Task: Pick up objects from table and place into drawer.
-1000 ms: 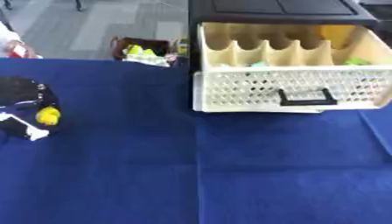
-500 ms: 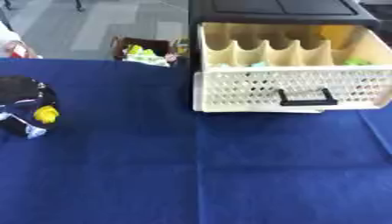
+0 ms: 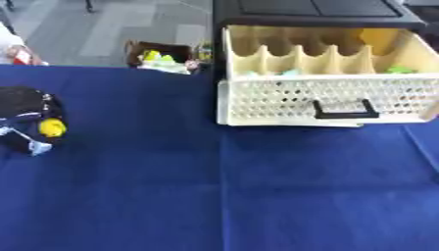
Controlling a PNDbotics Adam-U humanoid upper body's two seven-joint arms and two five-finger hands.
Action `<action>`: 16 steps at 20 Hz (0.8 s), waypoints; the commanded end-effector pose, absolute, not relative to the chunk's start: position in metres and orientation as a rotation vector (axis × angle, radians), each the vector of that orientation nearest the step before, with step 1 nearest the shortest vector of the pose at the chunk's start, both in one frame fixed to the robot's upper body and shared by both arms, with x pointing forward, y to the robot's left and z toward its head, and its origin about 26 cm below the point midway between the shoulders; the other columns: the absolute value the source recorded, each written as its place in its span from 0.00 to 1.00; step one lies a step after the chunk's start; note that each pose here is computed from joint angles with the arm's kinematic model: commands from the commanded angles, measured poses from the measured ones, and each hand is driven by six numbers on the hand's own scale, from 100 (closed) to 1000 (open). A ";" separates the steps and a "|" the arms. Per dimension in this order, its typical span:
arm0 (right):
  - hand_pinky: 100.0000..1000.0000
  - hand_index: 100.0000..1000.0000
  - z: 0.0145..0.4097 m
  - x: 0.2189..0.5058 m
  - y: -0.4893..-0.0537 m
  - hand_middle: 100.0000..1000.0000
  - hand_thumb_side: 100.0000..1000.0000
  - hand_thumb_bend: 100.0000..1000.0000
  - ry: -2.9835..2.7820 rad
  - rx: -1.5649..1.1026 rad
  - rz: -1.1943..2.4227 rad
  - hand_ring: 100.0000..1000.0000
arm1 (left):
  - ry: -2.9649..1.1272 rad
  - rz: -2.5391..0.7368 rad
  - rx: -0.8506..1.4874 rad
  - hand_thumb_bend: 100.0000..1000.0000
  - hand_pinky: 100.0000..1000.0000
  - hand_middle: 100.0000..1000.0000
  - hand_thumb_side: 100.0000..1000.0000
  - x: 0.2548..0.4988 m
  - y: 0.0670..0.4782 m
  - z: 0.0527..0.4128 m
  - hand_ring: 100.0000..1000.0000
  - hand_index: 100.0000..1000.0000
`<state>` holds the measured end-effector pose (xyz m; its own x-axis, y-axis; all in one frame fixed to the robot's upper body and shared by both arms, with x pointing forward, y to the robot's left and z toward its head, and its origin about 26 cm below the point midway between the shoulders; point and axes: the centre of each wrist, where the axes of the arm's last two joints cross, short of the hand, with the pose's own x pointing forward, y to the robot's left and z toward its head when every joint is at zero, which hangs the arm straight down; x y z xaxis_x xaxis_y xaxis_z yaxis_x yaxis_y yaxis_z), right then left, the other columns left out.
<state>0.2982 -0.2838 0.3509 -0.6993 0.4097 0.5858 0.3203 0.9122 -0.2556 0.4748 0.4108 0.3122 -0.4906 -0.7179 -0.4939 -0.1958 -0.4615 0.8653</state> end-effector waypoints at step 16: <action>0.68 0.66 0.353 0.295 -0.284 0.06 0.97 0.00 -2.410 -0.505 0.157 0.00 | -1.506 -1.973 1.328 0.00 0.00 0.40 0.18 0.471 0.406 0.339 0.31 0.56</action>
<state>0.2997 -0.2827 0.3462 -0.6938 0.3907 0.6050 0.3075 0.9203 -0.2418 0.4762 0.4045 0.3175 -0.5317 -0.7199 -0.4462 -0.2226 -0.3895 0.8937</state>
